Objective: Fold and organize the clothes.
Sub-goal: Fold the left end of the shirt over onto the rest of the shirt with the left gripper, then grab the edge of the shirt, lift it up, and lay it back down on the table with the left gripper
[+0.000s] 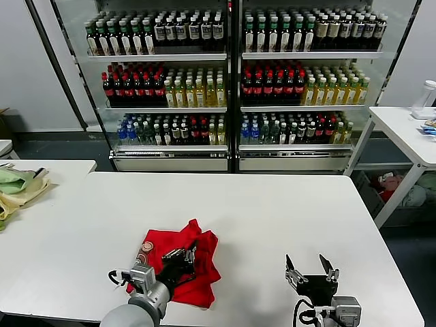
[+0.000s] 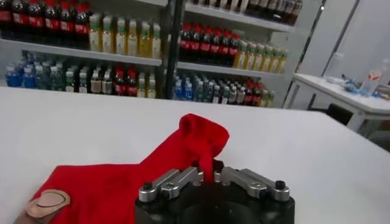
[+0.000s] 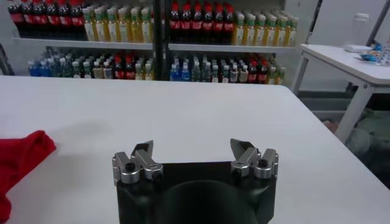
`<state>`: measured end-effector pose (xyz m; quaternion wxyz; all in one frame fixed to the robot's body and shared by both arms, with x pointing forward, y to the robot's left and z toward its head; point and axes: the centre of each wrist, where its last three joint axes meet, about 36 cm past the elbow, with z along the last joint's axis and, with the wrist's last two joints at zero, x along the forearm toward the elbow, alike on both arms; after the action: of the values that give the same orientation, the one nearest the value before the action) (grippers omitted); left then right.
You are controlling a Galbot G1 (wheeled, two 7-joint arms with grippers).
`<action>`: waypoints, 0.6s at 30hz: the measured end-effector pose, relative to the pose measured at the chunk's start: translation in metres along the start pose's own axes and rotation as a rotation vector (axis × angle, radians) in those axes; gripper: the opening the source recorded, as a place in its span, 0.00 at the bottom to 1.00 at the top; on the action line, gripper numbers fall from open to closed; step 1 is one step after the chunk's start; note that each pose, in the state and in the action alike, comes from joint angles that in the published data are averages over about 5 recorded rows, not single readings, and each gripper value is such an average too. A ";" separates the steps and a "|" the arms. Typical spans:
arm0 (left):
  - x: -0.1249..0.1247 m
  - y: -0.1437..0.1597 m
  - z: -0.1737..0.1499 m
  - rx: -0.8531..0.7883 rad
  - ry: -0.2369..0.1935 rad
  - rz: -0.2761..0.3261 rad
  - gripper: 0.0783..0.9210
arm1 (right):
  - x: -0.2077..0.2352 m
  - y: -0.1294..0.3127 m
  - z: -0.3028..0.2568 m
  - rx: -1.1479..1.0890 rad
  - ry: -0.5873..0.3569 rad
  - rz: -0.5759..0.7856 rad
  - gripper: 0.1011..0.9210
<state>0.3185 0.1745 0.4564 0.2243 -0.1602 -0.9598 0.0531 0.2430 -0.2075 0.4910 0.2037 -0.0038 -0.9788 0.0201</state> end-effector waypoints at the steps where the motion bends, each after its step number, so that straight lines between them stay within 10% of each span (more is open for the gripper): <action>1: -0.002 -0.001 0.002 -0.006 0.002 0.000 0.18 | 0.000 0.000 0.000 0.000 0.000 0.000 0.88; 10: 0.014 -0.001 -0.008 -0.048 -0.081 0.016 0.48 | -0.002 -0.001 0.000 0.006 -0.001 -0.003 0.88; 18: 0.031 0.044 -0.008 -0.149 -0.082 -0.168 0.75 | -0.006 0.000 0.002 0.006 0.004 -0.012 0.88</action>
<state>0.3087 0.2264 0.4685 0.1761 -0.0934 -0.9794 -0.0310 0.2477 -0.2073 0.4867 0.2059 0.0024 -0.9783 0.0220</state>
